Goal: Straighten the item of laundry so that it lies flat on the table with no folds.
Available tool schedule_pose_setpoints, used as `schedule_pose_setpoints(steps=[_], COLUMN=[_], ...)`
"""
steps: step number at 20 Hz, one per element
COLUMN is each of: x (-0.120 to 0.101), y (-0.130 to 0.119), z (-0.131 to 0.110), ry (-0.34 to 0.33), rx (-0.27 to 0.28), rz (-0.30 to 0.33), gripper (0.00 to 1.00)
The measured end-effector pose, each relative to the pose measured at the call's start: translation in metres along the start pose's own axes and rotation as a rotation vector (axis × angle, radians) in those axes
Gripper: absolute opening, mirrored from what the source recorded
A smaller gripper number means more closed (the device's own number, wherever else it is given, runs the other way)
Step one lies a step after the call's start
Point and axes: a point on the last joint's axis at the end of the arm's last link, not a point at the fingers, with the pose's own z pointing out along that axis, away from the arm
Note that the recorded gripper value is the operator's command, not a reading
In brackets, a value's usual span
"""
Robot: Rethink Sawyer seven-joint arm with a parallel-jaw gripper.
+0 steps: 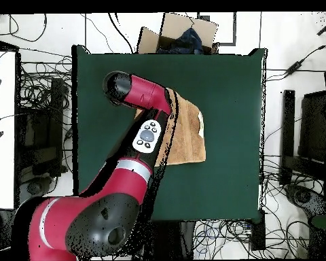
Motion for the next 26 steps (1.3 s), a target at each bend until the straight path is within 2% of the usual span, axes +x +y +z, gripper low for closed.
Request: schedule_pose_setpoints(steps=[11,26], x=[0.004,0.010], y=[-0.013,-0.032], z=[0.006,0.006], ry=[0.002,-0.035], rx=[0.030,0.089], rz=[0.006,0.014], gripper=[1.00,1.00])
